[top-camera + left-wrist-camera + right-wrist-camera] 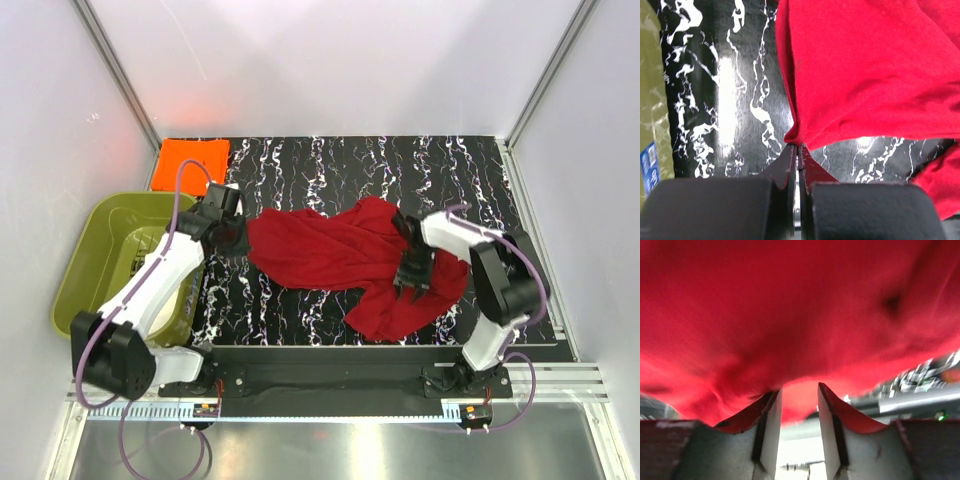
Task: Fold and stack the t-shirts
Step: Flatten the tshirt out
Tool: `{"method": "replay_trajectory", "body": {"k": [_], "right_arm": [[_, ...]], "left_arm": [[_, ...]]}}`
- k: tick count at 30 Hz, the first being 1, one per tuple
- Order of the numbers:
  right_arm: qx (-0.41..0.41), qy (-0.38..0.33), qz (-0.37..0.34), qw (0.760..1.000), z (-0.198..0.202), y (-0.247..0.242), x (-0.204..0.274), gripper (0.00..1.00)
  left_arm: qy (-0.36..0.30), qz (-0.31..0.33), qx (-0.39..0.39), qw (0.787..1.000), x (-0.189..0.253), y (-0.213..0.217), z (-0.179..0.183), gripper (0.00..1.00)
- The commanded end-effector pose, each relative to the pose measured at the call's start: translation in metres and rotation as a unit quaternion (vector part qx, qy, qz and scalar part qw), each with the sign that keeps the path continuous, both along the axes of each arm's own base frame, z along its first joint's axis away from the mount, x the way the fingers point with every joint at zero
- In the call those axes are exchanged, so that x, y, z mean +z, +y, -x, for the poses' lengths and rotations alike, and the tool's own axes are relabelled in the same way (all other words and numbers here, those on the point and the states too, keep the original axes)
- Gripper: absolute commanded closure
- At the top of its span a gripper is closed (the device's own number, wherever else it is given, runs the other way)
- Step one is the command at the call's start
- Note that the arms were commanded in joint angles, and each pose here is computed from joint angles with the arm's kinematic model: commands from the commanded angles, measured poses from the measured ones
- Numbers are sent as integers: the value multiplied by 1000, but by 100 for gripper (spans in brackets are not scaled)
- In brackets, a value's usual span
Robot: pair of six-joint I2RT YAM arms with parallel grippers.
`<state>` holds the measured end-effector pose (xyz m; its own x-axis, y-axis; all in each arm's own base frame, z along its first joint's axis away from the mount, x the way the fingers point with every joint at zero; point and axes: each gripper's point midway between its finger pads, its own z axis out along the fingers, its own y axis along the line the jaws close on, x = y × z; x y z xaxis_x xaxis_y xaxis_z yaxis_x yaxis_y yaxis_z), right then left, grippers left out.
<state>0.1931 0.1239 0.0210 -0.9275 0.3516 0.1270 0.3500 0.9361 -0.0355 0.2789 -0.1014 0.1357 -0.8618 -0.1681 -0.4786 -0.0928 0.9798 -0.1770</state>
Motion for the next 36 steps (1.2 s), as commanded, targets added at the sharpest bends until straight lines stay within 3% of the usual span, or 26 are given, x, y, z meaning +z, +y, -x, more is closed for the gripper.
{"method": "replay_trajectory", "body": {"k": [1, 5, 6, 9, 12, 15, 18, 21, 27, 36], "right_arm": [[33, -97, 49, 994, -79, -10, 5, 57], [80, -136, 79, 984, -142, -7, 17, 49], [90, -136, 80, 983, -150, -5, 16, 43], [113, -136, 99, 979, -158, -11, 38, 38], [100, -106, 81, 986, -115, -15, 50, 35], [42, -143, -16, 989, -60, 4, 78, 38], [-28, -127, -99, 987, -14, 21, 74, 56], [-72, -73, -152, 983, 29, 33, 41, 66], [-131, -84, -210, 965, 34, 56, 23, 64], [-117, -75, -175, 975, 30, 59, 4, 58]], "left_arm": [[-22, 22, -6, 999, 10, -3, 13, 100], [-22, 22, -7, 1000, 8, 0, 23, 100], [-21, 22, -7, 1000, 8, 0, 25, 100], [-23, 26, -6, 999, 10, 0, 27, 100], [-27, 27, -7, 999, 13, 0, 29, 100], [-28, 28, -9, 999, 15, 0, 31, 100], [-24, 29, -13, 999, 14, -2, 33, 100], [-20, 31, -19, 999, 14, -7, 35, 100], [-14, 31, -30, 999, 14, -13, 40, 100], [-18, 30, -33, 999, 13, -13, 45, 100]]}}
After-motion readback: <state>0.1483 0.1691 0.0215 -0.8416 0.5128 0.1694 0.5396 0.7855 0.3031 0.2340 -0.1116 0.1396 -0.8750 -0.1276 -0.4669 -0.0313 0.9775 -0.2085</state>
